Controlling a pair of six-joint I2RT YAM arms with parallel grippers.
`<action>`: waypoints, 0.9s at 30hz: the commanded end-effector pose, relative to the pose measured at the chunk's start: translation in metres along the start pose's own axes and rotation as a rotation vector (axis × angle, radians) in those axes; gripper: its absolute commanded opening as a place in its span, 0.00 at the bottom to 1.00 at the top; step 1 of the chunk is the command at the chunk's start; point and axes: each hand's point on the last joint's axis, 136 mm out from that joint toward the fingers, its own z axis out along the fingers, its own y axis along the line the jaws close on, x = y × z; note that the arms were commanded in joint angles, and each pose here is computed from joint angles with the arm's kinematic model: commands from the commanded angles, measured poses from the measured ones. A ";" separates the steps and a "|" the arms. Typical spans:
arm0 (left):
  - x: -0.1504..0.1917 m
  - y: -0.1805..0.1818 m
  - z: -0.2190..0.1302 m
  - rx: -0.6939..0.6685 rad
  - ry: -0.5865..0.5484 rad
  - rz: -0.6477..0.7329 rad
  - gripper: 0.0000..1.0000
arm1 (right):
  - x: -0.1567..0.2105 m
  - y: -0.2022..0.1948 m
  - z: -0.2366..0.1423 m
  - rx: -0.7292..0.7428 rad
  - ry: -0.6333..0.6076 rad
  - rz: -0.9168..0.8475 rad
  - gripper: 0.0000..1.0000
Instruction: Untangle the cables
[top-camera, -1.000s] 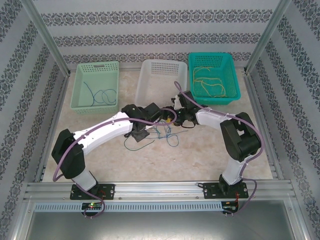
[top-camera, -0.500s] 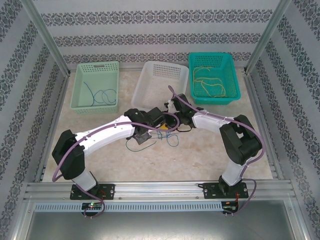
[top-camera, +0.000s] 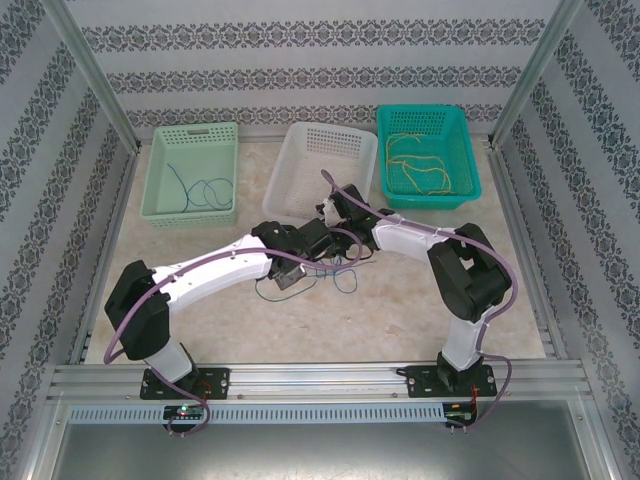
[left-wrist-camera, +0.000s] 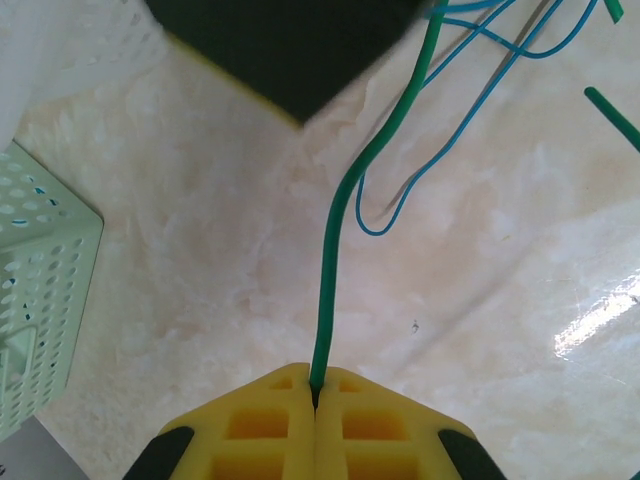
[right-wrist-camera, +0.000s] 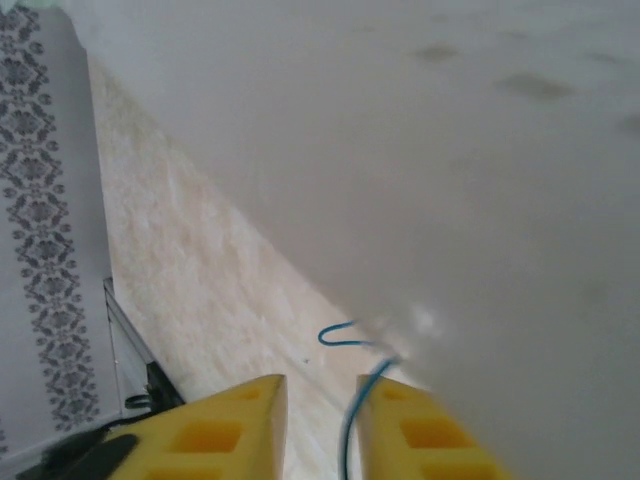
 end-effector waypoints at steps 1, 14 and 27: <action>0.004 0.004 -0.006 -0.034 -0.017 0.009 0.00 | -0.006 -0.007 -0.003 0.048 -0.031 -0.027 0.09; 0.060 0.045 -0.015 -0.162 0.074 -0.127 0.00 | 0.019 -0.051 -0.076 0.243 -0.181 -0.013 0.00; -0.002 0.066 -0.062 -0.029 -0.280 -0.329 0.00 | 0.031 -0.057 -0.091 0.355 -0.117 -0.081 0.91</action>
